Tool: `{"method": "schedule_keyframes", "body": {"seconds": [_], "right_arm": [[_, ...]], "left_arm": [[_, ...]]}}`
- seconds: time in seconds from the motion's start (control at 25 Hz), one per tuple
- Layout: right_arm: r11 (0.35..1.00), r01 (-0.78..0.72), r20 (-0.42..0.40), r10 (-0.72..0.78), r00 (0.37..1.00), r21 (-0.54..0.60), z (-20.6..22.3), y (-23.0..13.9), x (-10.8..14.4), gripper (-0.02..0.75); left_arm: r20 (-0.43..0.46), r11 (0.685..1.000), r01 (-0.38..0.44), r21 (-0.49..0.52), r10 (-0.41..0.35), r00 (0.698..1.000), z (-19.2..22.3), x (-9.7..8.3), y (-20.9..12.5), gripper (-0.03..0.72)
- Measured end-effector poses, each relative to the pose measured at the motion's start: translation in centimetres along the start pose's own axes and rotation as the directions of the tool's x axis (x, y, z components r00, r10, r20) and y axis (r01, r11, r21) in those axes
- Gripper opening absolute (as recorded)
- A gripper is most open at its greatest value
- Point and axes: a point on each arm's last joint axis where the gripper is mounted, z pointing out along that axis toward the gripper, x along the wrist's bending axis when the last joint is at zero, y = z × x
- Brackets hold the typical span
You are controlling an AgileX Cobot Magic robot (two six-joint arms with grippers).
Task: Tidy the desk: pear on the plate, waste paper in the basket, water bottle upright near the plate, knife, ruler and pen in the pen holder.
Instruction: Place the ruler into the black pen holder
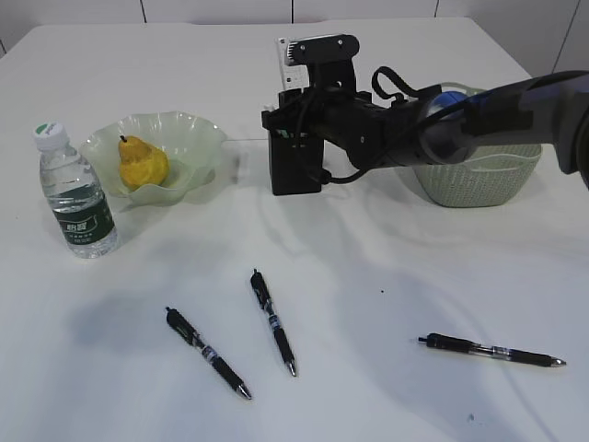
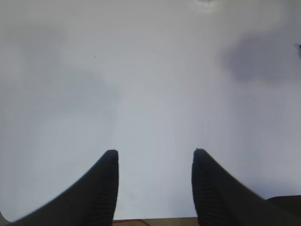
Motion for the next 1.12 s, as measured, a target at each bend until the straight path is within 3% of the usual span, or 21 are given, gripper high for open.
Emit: {"method": "schedule_keyframes", "body": {"seconds": [1.12], "right_arm": [[0.993, 0.053, -0.034, -0.05, 0.998, 0.107, 0.13, -0.09, 0.29, 0.375]], "left_arm": [[0.0, 1.0, 0.0, 0.0, 0.0, 1.0, 0.0, 0.0, 0.0, 0.347]]}}
